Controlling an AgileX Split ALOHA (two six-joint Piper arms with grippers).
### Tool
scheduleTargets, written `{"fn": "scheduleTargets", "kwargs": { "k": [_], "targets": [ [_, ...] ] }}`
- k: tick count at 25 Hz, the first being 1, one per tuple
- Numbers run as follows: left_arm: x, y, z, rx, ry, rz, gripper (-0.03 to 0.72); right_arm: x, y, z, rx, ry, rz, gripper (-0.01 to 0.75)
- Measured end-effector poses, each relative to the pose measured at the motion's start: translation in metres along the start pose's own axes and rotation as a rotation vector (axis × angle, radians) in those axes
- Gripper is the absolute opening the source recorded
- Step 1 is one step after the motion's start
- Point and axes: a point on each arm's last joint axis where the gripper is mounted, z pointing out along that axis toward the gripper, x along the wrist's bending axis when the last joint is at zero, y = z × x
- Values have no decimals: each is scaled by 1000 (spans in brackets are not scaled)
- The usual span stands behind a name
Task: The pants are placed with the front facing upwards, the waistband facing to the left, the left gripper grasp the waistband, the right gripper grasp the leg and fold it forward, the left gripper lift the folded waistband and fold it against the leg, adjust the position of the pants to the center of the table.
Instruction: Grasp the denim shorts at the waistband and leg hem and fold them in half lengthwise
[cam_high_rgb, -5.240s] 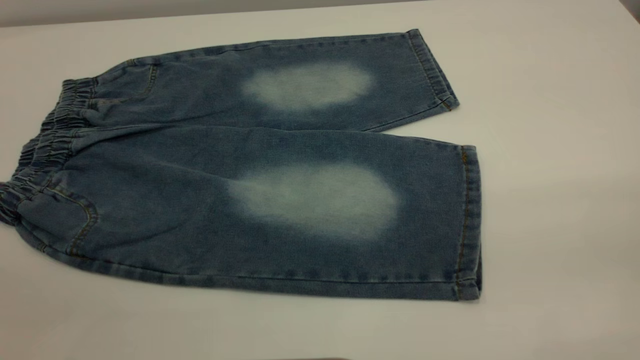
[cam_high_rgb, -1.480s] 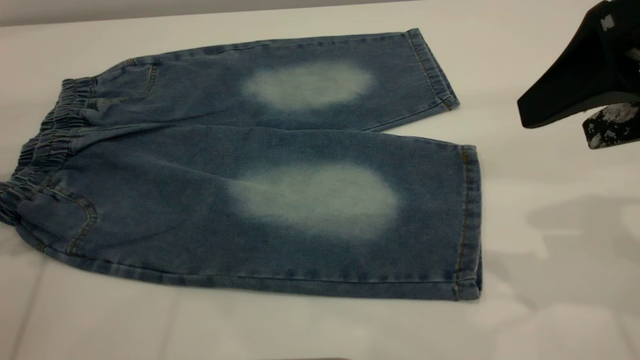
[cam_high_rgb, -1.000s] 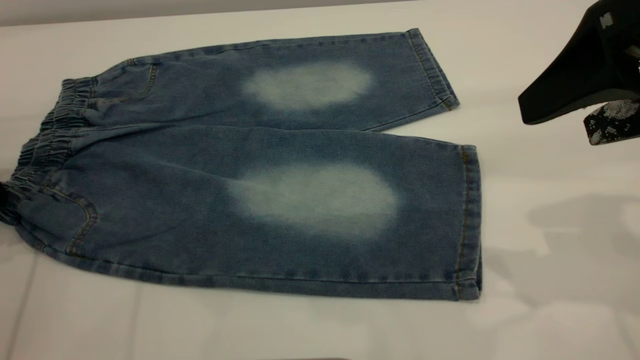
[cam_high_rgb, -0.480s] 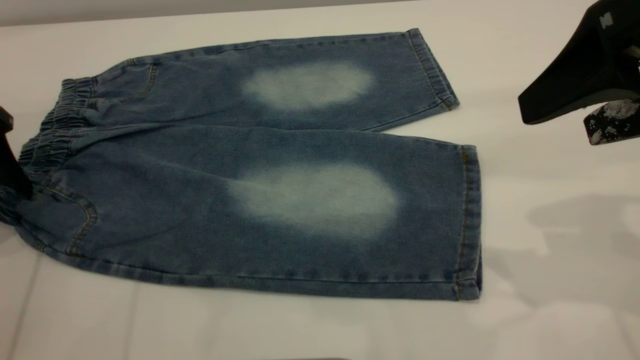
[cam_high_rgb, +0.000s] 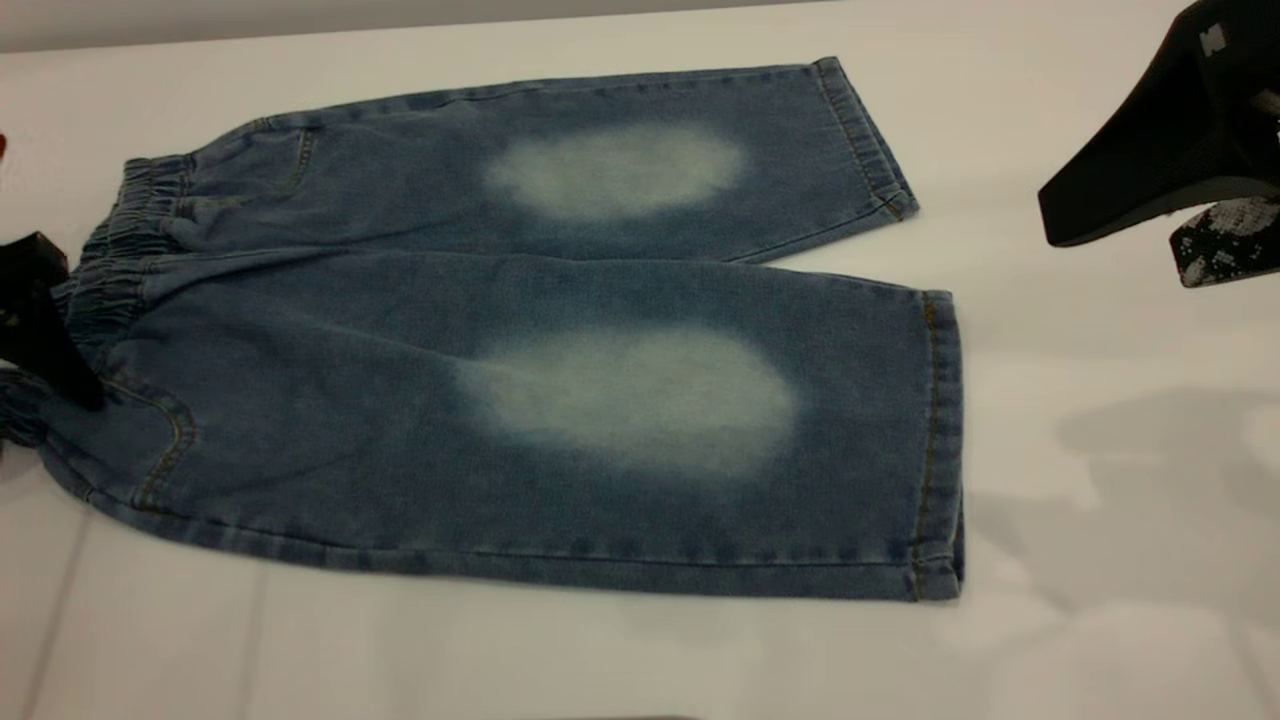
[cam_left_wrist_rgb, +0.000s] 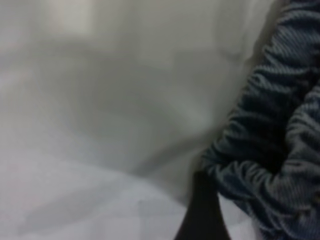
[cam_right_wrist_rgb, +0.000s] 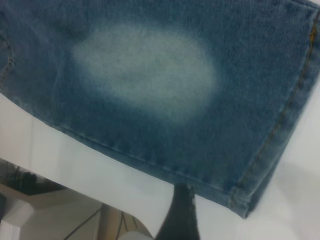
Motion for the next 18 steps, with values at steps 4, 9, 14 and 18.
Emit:
{"fn": "scheduleTargets", "kwargs": {
  "k": [4,9,14,18],
  "targets": [
    [-1,1,1,-9,3,4,379,1,-1,0,8,9,0,571],
    [-3,0,-1,2,-7,2,83,3,-5,2,59,51,51,571],
    [-11,5,-26,-47,-35,37,71,-11,-22,23,172,32,159,571],
    [-20,9,-53,-113,-59,89,71,-23,-32,46,256,45,223,561]
  ]
}}
